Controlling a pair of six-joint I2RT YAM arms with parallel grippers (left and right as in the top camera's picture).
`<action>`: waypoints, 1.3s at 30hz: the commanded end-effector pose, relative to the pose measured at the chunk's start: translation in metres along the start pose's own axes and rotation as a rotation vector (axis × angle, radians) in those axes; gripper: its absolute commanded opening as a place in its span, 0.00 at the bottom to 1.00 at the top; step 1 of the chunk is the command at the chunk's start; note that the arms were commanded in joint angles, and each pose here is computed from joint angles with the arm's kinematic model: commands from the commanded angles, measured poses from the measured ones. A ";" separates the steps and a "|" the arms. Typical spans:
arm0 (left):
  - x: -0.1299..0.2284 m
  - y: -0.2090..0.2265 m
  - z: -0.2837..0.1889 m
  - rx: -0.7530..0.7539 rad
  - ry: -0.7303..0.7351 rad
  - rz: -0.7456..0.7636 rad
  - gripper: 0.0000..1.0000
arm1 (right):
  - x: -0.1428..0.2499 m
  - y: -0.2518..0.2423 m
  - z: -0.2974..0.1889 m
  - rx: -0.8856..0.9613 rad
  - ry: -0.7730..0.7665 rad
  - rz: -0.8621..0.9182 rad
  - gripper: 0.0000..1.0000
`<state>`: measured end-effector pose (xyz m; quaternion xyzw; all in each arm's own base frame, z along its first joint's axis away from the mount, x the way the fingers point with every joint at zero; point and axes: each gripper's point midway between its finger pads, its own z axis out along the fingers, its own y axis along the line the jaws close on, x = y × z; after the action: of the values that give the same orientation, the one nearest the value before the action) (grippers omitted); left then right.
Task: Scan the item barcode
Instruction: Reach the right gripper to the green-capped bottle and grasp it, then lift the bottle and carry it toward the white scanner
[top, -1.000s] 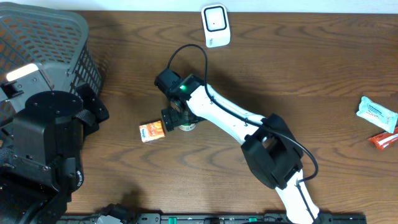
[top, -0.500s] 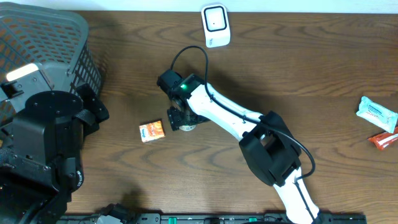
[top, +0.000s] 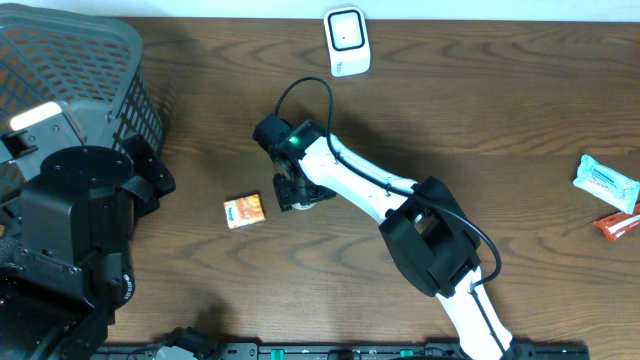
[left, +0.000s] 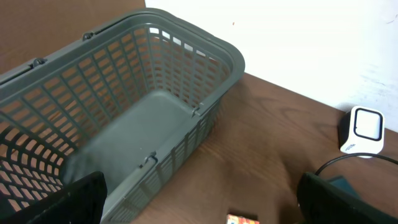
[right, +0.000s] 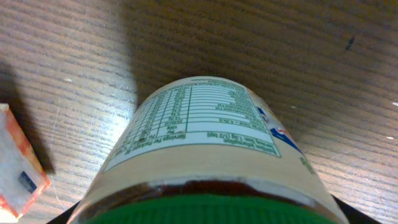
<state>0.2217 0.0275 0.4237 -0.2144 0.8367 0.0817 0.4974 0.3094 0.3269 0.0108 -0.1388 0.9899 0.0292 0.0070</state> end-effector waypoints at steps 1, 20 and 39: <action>0.001 0.003 0.001 -0.021 -0.002 -0.006 0.98 | -0.003 -0.004 0.000 -0.002 0.007 0.032 0.62; 0.001 0.003 0.001 -0.021 -0.002 -0.006 0.98 | 0.001 -0.073 -0.062 -0.392 0.305 0.187 0.55; 0.001 0.003 0.001 -0.021 -0.002 -0.006 0.98 | 0.020 -0.176 -0.088 -0.591 0.405 0.350 0.59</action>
<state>0.2216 0.0275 0.4236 -0.2143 0.8367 0.0818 0.4972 0.3392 0.1457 0.0876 0.0406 0.9370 0.2599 -0.2299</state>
